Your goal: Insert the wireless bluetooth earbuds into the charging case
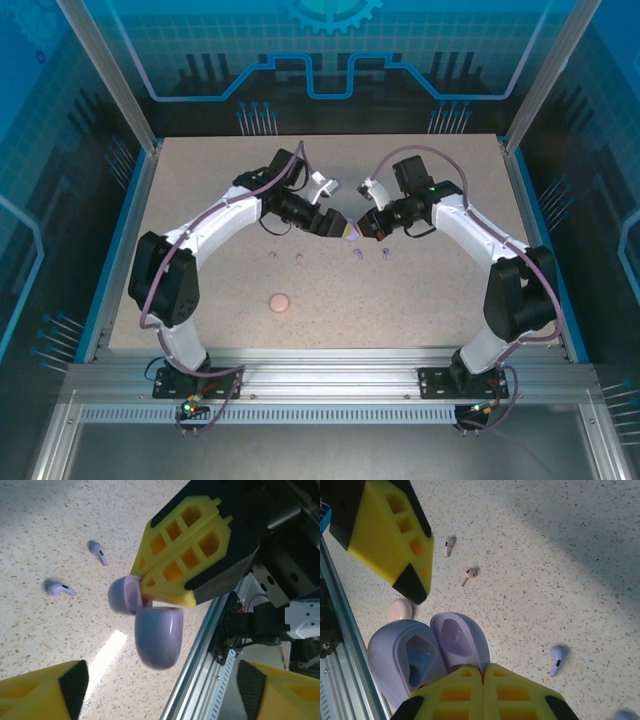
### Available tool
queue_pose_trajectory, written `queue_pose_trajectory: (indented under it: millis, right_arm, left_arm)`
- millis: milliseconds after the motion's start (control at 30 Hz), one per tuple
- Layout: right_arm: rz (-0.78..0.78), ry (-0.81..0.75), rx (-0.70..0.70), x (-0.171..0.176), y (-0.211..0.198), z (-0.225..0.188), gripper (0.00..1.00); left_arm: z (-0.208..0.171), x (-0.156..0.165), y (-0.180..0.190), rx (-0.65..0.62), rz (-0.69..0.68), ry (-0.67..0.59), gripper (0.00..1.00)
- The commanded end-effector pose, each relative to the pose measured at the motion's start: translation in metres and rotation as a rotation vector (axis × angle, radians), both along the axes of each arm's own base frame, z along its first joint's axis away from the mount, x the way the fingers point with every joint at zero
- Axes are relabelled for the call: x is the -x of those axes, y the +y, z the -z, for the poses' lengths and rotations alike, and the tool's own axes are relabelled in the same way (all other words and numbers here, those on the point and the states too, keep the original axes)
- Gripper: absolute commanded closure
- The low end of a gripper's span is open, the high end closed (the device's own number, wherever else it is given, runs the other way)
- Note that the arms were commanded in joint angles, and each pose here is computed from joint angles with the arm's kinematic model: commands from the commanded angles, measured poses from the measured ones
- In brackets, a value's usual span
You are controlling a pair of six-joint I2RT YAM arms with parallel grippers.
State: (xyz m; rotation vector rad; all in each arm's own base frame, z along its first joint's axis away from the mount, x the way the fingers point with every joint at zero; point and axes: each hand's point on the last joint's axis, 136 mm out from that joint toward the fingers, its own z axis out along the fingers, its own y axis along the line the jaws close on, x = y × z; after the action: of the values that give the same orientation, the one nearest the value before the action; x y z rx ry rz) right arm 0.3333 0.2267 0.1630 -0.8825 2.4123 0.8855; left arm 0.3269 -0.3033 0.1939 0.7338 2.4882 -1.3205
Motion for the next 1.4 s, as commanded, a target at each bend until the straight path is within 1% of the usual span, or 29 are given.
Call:
queue_pose_trajectory:
  millis: [0,133,233,567,700,767,800,967,1233,1367]
  right_arm:
    - [-0.037,-0.008,-0.009,0.005,0.007,-0.007,1.00]
    - [-0.038,-0.012,-0.013,0.006,0.007,-0.009,1.00]
    - [-0.033,-0.013,-0.012,0.005,0.006,-0.009,1.00]
    - [-0.039,-0.011,-0.025,0.005,0.009,-0.010,1.00]
    - [-0.039,-0.012,-0.025,0.005,0.009,-0.011,1.00]
    - [-0.040,-0.012,-0.024,0.005,0.009,-0.010,1.00]
    - [-0.041,-0.011,-0.026,0.006,0.009,-0.010,1.00]
    - [-0.042,-0.010,-0.030,0.006,0.009,-0.011,1.00]
    - [-0.041,-0.010,-0.033,0.005,0.008,-0.011,1.00]
    - [-0.041,-0.011,-0.035,0.005,0.009,-0.011,1.00]
  left_arm:
    - [-0.012,0.002,-0.004,0.058,0.052,0.035,0.25]
    - [-0.009,0.000,-0.007,0.069,0.058,0.048,0.28]
    - [-0.007,-0.002,-0.009,0.074,0.063,0.056,0.32]
    - [0.005,-0.002,-0.010,0.081,0.053,0.085,0.34]
    - [0.009,-0.002,-0.010,0.081,0.047,0.096,0.39]
    - [0.010,-0.001,-0.012,0.088,0.050,0.103,0.44]
    - [0.011,-0.002,-0.012,0.089,0.049,0.107,0.44]
    - [0.014,-0.003,-0.012,0.092,0.042,0.110,0.45]
    - [0.020,-0.002,-0.012,0.090,0.040,0.126,0.51]
    - [0.020,-0.001,-0.013,0.091,0.041,0.128,0.51]
